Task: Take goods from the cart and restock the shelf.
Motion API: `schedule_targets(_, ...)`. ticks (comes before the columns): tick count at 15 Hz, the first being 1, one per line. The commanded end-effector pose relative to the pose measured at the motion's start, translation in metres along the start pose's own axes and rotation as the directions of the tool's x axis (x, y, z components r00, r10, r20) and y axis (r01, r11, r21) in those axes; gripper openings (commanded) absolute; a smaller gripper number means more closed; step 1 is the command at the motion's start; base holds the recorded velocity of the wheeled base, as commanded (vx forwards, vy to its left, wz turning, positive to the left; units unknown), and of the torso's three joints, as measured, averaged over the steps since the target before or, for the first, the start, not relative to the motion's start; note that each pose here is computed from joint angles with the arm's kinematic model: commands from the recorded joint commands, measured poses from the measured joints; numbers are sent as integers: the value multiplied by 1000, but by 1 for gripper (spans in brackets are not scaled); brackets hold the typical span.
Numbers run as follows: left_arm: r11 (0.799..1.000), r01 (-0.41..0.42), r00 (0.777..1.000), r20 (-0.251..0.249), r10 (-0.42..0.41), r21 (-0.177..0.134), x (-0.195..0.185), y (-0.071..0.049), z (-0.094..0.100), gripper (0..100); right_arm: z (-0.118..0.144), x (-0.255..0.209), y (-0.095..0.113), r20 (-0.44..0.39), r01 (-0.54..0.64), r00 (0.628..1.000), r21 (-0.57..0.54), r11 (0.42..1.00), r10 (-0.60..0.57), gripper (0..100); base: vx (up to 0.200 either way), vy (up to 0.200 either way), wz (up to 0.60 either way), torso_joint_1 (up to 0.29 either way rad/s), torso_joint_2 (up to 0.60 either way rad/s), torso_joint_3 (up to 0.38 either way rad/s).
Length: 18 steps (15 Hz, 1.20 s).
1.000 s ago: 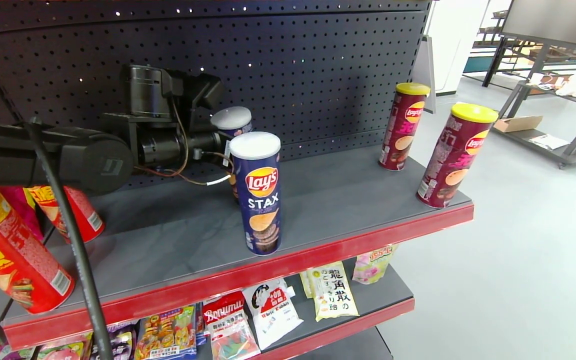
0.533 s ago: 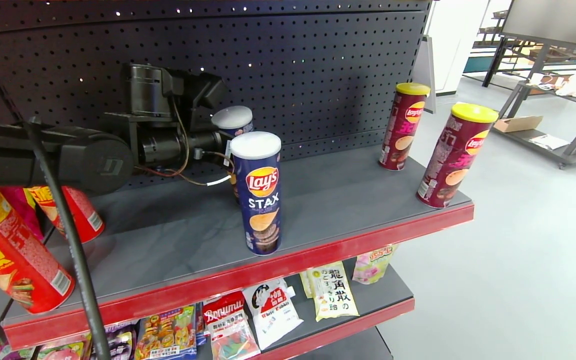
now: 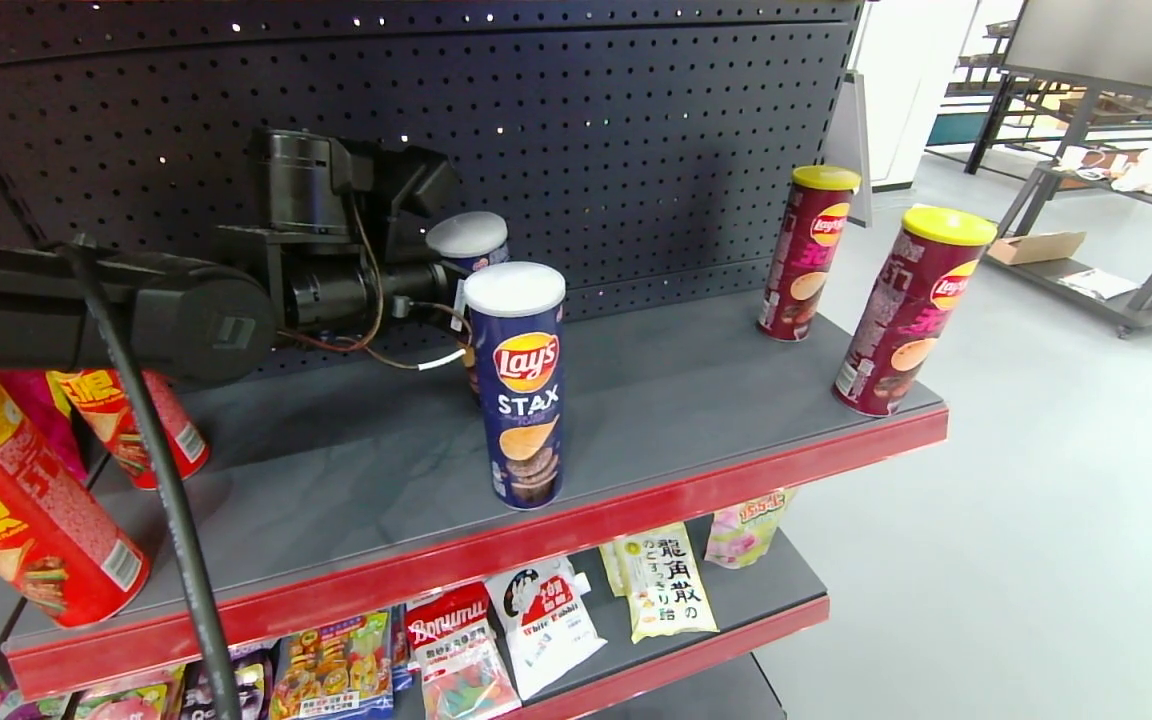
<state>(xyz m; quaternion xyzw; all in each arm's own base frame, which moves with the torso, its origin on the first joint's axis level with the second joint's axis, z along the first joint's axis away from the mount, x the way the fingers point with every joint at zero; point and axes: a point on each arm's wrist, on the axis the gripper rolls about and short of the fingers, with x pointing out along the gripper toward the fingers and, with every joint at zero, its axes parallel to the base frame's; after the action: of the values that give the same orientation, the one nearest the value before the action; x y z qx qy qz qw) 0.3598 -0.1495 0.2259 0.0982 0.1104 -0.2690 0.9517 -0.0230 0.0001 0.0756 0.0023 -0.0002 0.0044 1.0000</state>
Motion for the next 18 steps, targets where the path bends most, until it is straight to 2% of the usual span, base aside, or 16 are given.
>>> schedule_targets(1, 1000, 1, 1000, -6, -1, 0, 1, 0, -2, 0, 0, 0, 0, 0, 0, 1000, 0, 1000, 0, 100, 0, 0, 0, 0, 0, 0)
schedule_targets(2, 1000, 1, 1000, -6, -1, 1, 1, 0, -2, 100, 0, 0, 0, 0, 0, 1000, 0, 1000, 0, 100, 0, 0, 0, 0, 0, 0)
schedule_targets(11, 1000, -15, 1000, -5, 15, -1, -9, 0, 0, 100, 0, 0, 0, 0, 0, 1000, 0, 1000, 0, 100, 0, 0, 0, 0, 0, 0)
schedule_targets(13, 998, -56, 998, -15, 56, -7, -16, 8, -2, 100, 0, 0, 0, 0, 0, 1000, 0, 1000, 0, 100, 0, 0, 0, 0, 0, 0)
schedule_targets(18, 995, -100, 995, -28, 100, -19, -41, 21, -7, 100, 0, 0, 0, 0, 0, 1000, 0, 1000, 0, 100, 0, 0, 0, 0, 0, 0)
